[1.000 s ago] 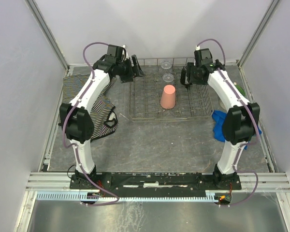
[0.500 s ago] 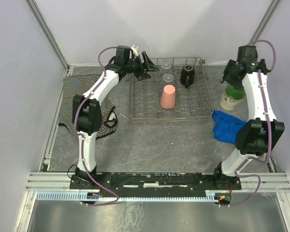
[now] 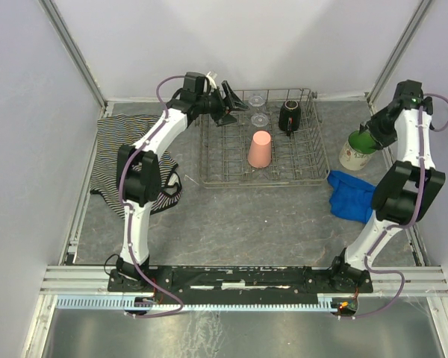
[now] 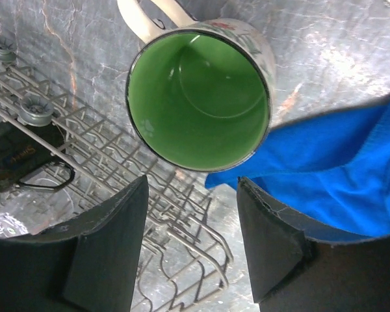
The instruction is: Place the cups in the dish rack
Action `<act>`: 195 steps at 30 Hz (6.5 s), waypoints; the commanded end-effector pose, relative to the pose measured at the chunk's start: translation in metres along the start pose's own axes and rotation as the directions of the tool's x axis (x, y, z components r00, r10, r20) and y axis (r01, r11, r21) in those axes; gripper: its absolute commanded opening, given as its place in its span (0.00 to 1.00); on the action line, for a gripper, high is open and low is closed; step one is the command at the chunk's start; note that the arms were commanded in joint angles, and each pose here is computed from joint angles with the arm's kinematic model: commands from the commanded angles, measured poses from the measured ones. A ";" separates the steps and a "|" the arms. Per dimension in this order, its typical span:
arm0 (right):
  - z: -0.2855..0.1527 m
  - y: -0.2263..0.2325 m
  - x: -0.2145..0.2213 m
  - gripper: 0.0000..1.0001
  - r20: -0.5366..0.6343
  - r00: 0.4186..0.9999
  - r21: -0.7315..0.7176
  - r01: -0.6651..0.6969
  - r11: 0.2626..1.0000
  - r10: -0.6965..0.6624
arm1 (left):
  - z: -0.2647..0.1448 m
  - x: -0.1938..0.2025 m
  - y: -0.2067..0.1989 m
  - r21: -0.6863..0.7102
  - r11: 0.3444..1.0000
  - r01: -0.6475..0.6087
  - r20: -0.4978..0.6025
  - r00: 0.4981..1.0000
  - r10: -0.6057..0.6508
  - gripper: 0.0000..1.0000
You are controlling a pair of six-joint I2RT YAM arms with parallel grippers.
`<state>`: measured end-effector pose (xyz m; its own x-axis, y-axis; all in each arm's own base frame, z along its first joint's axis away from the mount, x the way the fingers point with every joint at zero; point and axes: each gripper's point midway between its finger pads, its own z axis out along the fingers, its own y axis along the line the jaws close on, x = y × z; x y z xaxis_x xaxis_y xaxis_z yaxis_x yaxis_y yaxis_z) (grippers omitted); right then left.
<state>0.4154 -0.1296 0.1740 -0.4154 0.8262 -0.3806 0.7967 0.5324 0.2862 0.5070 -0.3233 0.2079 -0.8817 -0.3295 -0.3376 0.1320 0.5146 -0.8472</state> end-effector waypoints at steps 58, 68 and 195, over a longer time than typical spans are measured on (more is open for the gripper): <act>0.115 -0.052 0.021 0.16 -0.128 0.991 0.106 0.045 0.993 -0.031 | -0.044 -0.021 -0.024 0.074 0.996 -0.059 0.049 0.997 0.055 0.83; 0.105 -0.022 0.028 0.01 -0.137 0.990 -0.100 0.005 0.995 -0.019 | -0.047 -0.029 -0.008 0.183 0.983 0.009 0.073 0.997 -0.023 0.83; -0.232 0.201 0.319 0.01 -0.390 0.652 -0.921 -0.260 0.292 -0.650 | -0.088 0.039 -0.176 0.706 0.588 -0.394 0.092 0.875 0.475 0.85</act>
<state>0.3678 0.2726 0.2609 -0.9297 0.3605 0.0748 0.1410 0.1608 0.9769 0.4107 -0.3612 0.3494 -0.7476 -0.0693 -0.6605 0.6637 -0.1139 -0.7393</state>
